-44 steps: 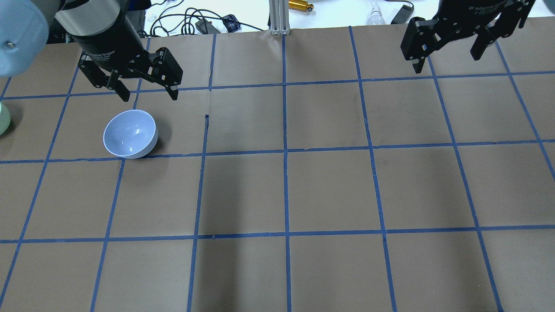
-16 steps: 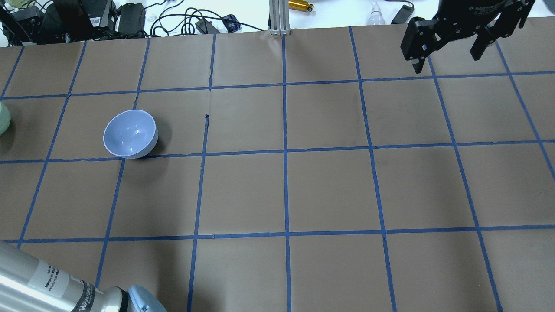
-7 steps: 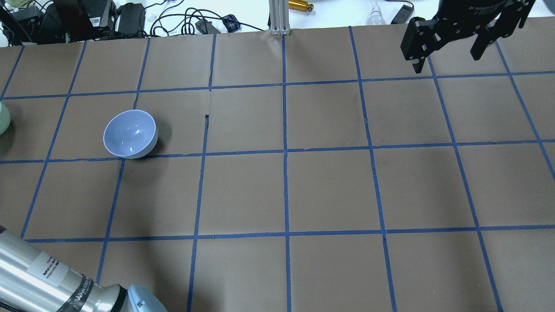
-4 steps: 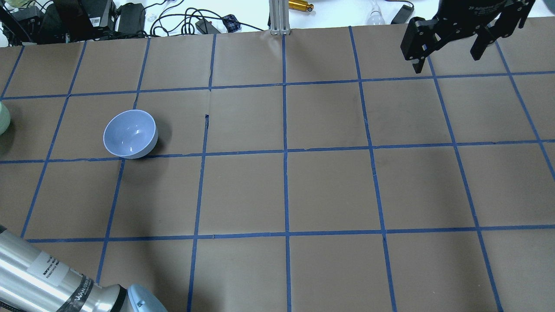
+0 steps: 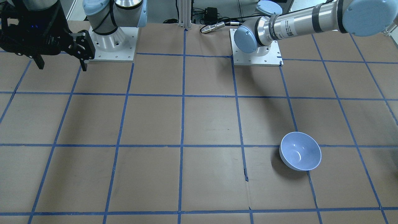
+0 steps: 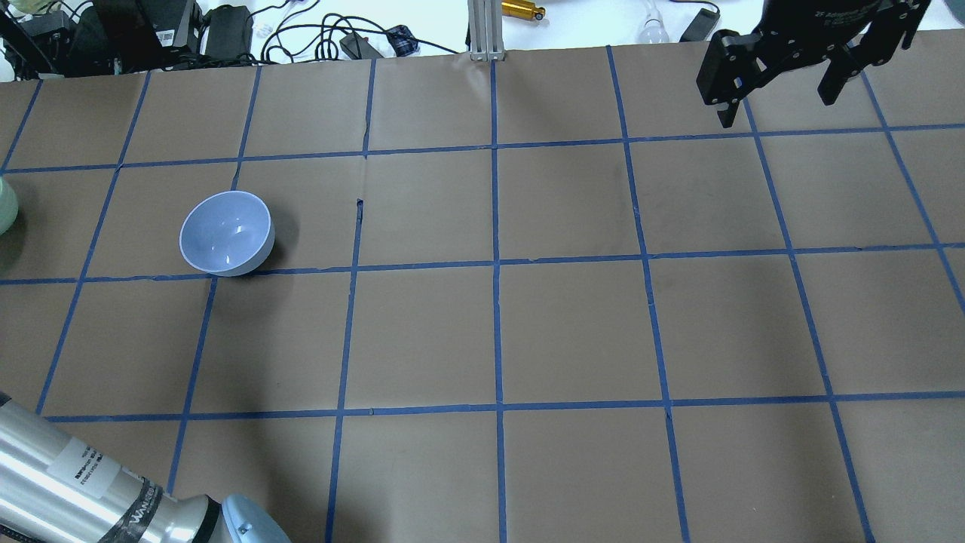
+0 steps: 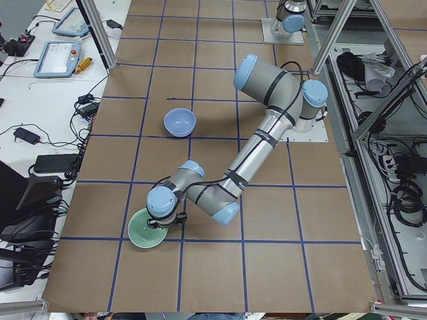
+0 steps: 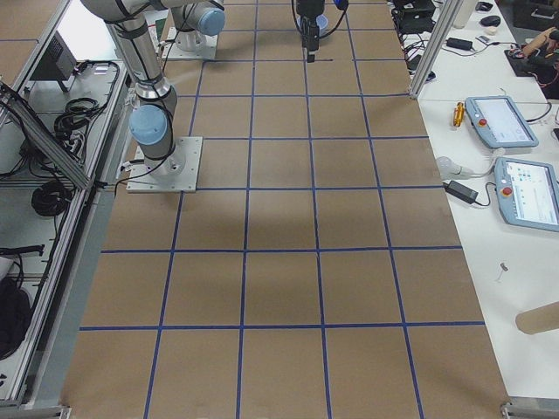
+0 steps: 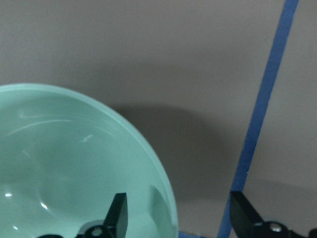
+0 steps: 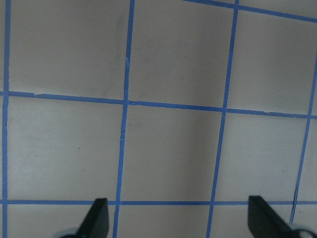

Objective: Stack green bowl on blue bowl
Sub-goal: 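Lower the left gripper onto the pale green bowl rim and grasp it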

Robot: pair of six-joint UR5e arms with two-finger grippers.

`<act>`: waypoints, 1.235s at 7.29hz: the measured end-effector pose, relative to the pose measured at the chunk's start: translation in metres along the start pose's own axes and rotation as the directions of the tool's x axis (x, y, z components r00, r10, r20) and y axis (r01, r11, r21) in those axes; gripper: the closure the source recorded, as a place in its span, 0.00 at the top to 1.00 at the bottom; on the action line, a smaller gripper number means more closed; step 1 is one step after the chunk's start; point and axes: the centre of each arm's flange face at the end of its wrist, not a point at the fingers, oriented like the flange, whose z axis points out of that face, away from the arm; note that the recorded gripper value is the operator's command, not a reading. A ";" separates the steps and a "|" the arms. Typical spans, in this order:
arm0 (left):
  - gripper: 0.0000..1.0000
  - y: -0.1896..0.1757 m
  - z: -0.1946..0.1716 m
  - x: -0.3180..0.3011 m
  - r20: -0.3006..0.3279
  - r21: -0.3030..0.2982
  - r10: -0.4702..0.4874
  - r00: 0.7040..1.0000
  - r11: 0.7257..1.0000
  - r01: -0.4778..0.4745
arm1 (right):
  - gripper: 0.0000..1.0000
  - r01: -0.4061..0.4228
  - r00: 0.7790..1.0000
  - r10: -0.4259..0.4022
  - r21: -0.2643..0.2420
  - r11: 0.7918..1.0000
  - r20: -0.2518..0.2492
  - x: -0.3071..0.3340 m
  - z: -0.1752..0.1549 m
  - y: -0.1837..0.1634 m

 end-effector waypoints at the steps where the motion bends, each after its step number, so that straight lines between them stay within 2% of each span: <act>1: 0.00 0.000 -0.001 0.000 0.001 -0.001 0.004 1.000 1.000 -0.004 | 1.00 0.000 1.000 0.000 0.000 1.000 0.000 0.000 0.000 0.000; 9: 0.00 -0.003 -0.011 0.000 0.011 -0.006 0.011 1.000 1.000 -0.011 | 1.00 0.000 1.000 0.000 0.000 1.000 0.000 0.000 0.000 0.000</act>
